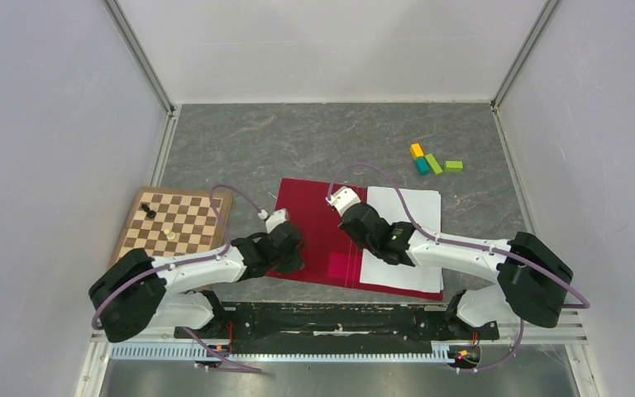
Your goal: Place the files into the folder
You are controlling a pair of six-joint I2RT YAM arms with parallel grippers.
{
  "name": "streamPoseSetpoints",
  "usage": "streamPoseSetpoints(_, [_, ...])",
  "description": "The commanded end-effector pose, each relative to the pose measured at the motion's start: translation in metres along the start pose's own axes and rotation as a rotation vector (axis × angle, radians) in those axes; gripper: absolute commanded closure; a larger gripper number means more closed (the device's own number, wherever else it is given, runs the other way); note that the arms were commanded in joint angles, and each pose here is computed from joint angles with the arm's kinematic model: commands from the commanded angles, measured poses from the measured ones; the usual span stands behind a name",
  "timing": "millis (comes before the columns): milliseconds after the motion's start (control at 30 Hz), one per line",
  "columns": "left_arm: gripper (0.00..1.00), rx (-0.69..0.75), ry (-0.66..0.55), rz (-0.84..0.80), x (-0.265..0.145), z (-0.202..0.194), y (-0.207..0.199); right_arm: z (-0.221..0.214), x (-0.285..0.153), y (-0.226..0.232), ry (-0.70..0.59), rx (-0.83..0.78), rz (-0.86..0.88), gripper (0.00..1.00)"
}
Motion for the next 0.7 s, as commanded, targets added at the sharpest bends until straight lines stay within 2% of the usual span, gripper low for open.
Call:
streamPoseSetpoints(0, [0.85,-0.039,0.022,0.066,0.015,-0.030,-0.002,-0.004,0.001,0.003,0.015,0.018,0.009,0.99])
streamPoseSetpoints(133, [0.84,-0.014,0.007,0.049,0.016,-0.034,-0.023,-0.003,-0.003,0.004,0.006,0.044,0.023,0.97])
streamPoseSetpoints(267, [0.66,0.040,-0.129,0.045,-0.003,0.007,-0.046,-0.001,-0.008,0.004,-0.010,0.069,0.041,0.90])
streamPoseSetpoints(433, [0.54,0.025,-0.256,-0.022,-0.020,0.095,-0.060,0.005,-0.010,0.006,-0.028,0.100,0.067,0.66])
streamPoseSetpoints(500, [0.53,0.031,-0.289,-0.032,-0.021,0.126,-0.065,0.009,-0.010,0.007,-0.035,0.112,0.074,0.57])
streamPoseSetpoints(667, [0.49,0.125,-0.300,0.021,0.000,0.188,-0.070,0.022,-0.016,0.006,-0.061,0.145,0.083,0.33])
Point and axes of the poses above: each gripper's point midway between its finger pads, its own x axis out along the fingers, its own y axis along the line the jaws close on, z = x × y, the point moved 8 cm from there along -x, back along the fingers, and after that the axes turned 6 degrees about -x, right-handed, at the moved point
